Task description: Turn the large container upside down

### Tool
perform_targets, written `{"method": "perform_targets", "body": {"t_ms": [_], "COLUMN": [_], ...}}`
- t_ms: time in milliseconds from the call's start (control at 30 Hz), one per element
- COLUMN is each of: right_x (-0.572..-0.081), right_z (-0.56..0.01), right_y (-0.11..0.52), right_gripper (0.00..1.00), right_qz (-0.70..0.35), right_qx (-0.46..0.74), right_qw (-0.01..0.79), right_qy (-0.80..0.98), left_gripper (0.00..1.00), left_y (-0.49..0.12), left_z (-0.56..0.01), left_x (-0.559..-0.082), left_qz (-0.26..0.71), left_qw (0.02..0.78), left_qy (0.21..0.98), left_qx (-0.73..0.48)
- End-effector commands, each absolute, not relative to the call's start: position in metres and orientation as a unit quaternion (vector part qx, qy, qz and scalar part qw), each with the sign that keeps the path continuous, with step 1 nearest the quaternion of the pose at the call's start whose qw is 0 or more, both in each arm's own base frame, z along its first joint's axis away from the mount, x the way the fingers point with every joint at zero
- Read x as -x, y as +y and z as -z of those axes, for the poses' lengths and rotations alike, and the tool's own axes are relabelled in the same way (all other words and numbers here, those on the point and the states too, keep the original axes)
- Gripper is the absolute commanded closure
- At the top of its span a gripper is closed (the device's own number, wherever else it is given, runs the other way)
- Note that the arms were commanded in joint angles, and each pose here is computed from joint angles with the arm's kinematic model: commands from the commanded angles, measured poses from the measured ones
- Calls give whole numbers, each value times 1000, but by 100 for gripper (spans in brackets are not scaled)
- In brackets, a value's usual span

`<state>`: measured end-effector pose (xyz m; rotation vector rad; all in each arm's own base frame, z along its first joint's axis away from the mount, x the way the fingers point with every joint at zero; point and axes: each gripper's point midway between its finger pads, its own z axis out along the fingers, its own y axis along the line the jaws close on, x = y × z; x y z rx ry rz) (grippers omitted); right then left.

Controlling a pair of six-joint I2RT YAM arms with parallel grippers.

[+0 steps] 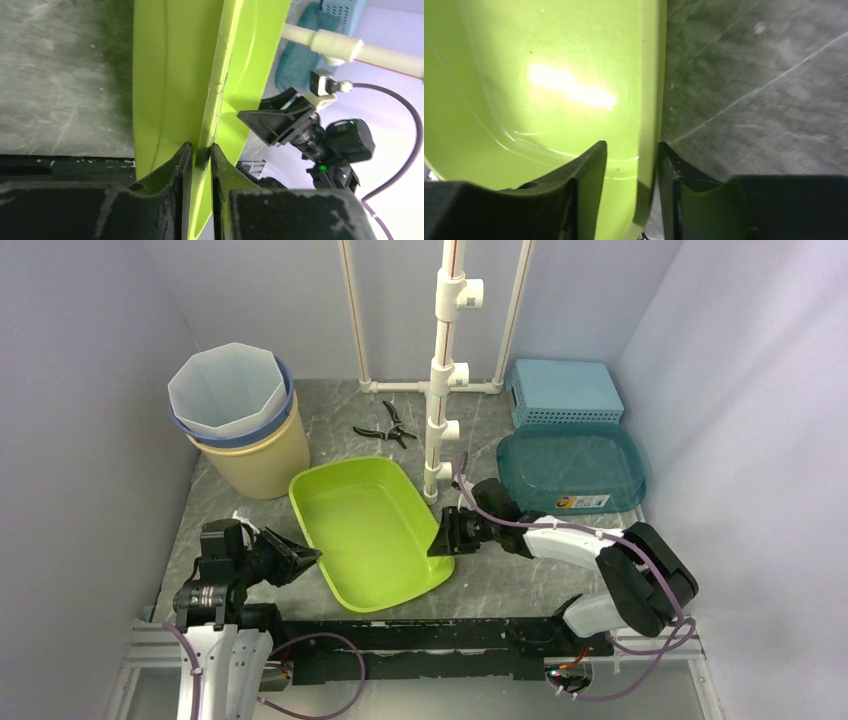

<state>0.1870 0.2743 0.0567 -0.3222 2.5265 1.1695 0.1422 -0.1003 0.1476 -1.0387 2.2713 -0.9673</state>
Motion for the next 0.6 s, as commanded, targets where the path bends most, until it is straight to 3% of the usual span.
{"method": "perform_targets", "body": {"t_ms": [0, 100, 200, 433, 533, 567], "right_x": [-161, -160, -157, -142, -135, -133], "right_z": [-70, -79, -86, -85, -81, -80], "right_y": [284, 283, 285, 300, 303, 304], "right_gripper": [51, 42, 41, 80, 98, 100], "right_qz": [-429, -419, -415, -442, -457, -461], "right_qx": [140, 145, 151, 149, 145, 144], "right_qw": [145, 159, 166, 154, 143, 138], "right_qy": [881, 882, 882, 871, 866, 865], "left_gripper": [97, 97, 97, 97, 84, 80], "left_y": [-121, -122, -121, -122, -125, -125], "left_z": [-183, -191, -201, -211, -211, -210], "left_x": [-132, -132, -133, -134, -134, -133], "left_qz": [418, 416, 410, 408, 418, 419], "left_qw": [224, 231, 238, 230, 229, 229], "left_qy": [818, 825, 834, 846, 841, 840], "left_qx": [325, 306, 281, 255, 257, 258]}}
